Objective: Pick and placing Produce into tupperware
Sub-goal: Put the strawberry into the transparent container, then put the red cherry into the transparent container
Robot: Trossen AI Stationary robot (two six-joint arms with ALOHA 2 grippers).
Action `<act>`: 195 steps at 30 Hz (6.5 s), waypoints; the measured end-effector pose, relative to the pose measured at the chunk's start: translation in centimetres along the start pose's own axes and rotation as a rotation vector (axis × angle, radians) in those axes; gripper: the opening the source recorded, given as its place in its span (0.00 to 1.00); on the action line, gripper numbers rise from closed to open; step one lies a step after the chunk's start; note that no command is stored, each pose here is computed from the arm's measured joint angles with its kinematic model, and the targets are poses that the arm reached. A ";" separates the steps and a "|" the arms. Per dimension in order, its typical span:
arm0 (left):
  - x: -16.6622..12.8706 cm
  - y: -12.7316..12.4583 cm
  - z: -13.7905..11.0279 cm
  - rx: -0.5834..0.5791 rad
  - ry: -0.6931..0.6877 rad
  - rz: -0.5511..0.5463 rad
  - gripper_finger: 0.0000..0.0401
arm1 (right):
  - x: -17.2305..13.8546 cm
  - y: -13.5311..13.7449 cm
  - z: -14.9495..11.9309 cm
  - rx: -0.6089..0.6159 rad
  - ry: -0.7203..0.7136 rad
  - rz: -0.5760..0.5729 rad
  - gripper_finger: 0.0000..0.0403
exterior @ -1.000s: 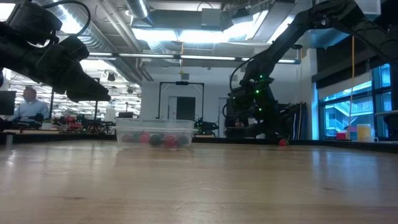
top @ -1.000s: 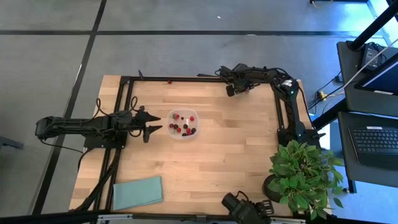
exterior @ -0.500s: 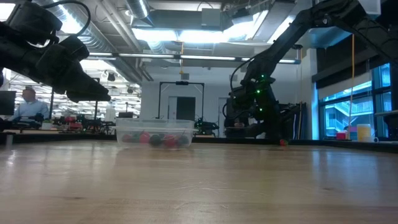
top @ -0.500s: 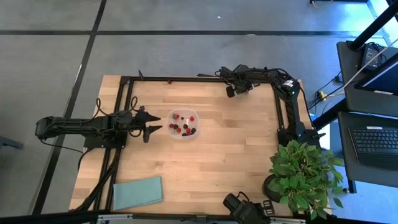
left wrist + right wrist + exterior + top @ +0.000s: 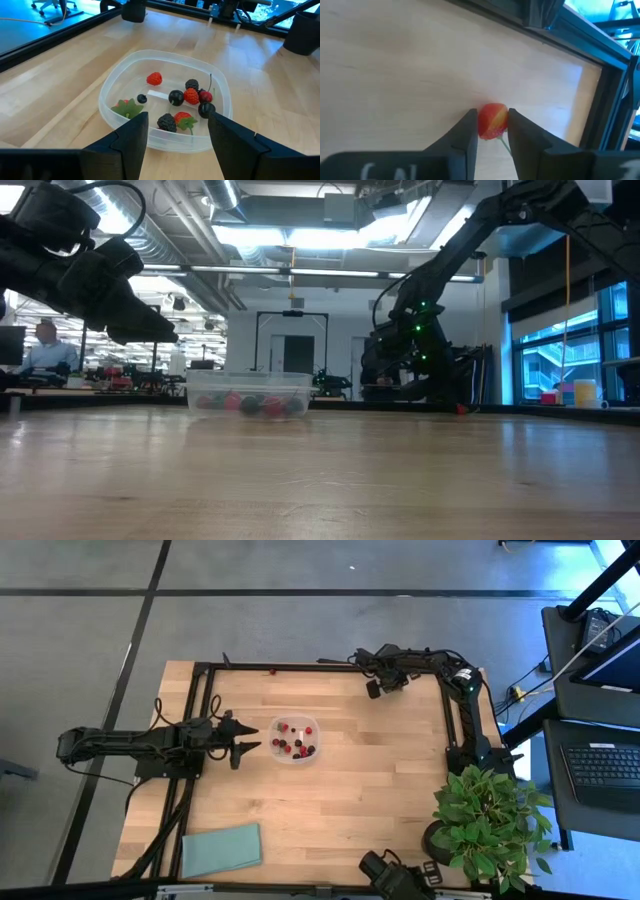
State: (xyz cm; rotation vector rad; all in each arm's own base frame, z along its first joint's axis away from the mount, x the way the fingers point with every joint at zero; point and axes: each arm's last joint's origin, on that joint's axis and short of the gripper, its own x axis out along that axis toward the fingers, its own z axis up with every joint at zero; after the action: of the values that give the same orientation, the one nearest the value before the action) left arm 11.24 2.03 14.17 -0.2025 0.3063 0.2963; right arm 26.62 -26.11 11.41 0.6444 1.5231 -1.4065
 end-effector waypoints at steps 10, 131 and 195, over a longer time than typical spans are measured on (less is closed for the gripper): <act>0.0 0.0 0.0 0.000 0.001 0.000 0.50 | 0.0 0.1 0.1 -0.013 -0.009 0.019 0.27; -1.2 0.7 6.0 0.055 -0.348 0.134 0.50 | -12.1 -1.9 -24.9 -0.705 -1.153 1.027 0.54; 17.6 19.3 11.1 -0.655 0.619 0.887 0.50 | -10.8 -2.3 -24.8 -0.712 -1.312 1.003 0.54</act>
State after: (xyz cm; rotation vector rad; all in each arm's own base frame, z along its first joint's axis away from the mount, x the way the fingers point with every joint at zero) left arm 24.12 27.27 15.97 -0.8137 0.9101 1.2250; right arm 22.35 -0.57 19.73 -0.0755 0.3684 -0.2228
